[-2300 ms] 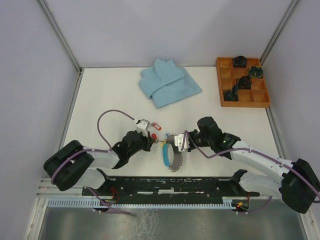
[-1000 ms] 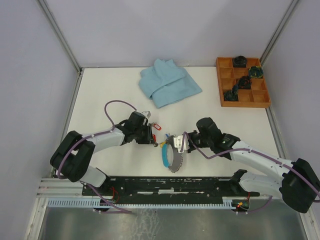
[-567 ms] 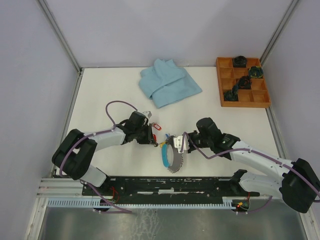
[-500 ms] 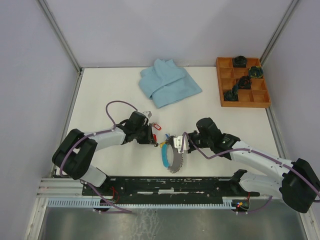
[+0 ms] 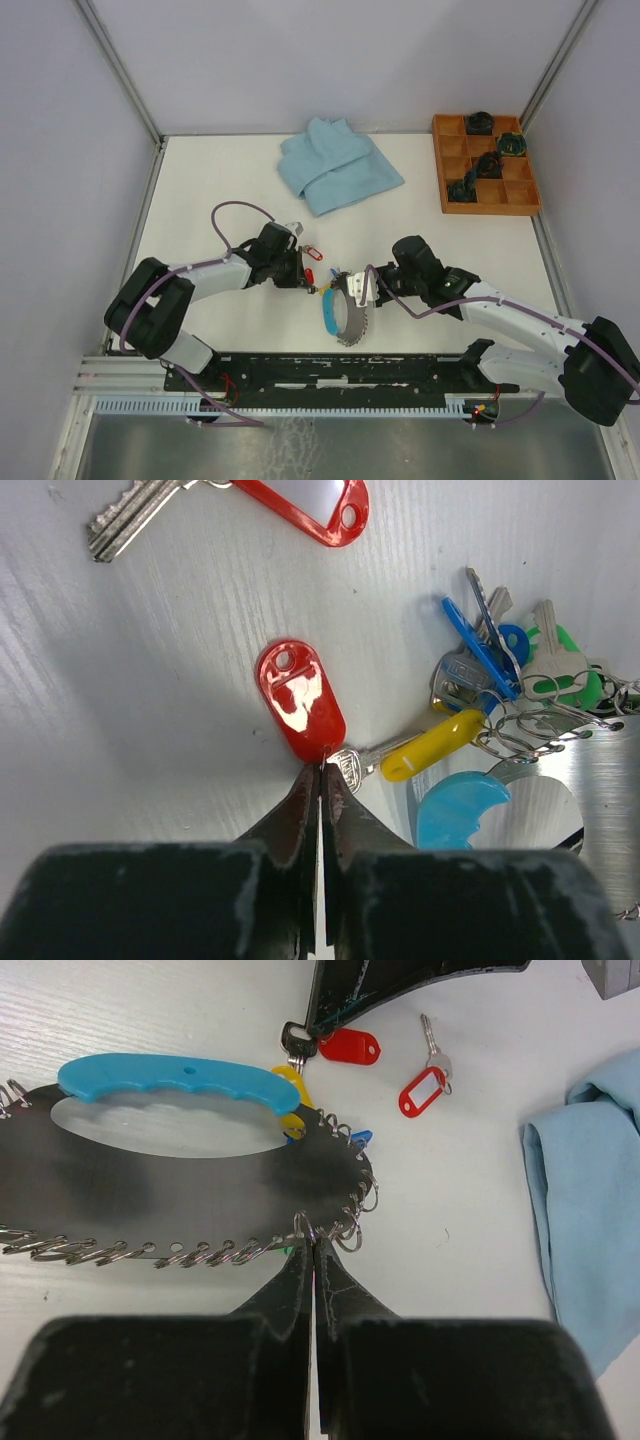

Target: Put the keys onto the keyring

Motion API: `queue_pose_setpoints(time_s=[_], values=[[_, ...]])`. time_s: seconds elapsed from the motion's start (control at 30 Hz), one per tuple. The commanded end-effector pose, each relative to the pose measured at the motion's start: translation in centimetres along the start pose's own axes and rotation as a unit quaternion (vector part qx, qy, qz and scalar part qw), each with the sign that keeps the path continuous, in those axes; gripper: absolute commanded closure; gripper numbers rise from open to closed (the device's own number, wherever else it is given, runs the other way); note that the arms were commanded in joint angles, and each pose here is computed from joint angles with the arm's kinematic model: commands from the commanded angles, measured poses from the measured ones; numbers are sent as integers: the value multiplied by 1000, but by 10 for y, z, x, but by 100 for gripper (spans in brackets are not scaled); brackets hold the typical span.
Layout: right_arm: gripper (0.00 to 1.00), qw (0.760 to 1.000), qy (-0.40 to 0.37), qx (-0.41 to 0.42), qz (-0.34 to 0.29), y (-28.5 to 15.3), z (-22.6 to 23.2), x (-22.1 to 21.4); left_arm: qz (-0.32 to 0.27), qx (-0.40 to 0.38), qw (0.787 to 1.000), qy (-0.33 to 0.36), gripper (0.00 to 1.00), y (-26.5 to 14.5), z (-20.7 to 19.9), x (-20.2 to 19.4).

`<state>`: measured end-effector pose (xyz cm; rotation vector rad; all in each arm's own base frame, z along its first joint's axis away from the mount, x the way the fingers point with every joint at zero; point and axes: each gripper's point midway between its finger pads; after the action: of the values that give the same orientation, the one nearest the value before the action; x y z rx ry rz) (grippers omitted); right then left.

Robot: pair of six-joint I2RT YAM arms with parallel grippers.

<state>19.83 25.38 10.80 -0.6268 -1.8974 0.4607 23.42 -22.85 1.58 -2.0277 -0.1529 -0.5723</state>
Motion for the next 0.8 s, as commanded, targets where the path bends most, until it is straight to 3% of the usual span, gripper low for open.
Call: queue_pose_setpoints(time_s=[0.0, 0.27, 0.47, 0.53, 0.77], values=[[99, 998, -30, -32, -34, -8, -23, 31, -35, 6, 999, 39, 97, -13, -3, 23], [99, 998, -31, -32, -32, -9, -24, 31, -142, 30, 983, 112, 97, -45, -2, 61], [99, 998, -31, -35, -34, -10, -25, 33, -246, -2, 956, 161, 97, -69, -17, 81], [99, 998, -27, -38, -35, -11, -27, 35, -283, -28, 942, 176, 97, -77, -27, 86], [99, 998, -1, -44, -38, -16, -30, 41, -442, -86, 852, 266, 97, -116, -54, 101]])
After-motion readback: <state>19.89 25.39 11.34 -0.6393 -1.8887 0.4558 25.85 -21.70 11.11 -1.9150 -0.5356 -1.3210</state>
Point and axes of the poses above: each gripper's point midway between its finger pads, its own y axis out along the fingers, its own z axis along the line the jaws close on, x = y × z, and after that the axes turned 8 degrees about y, right-handed
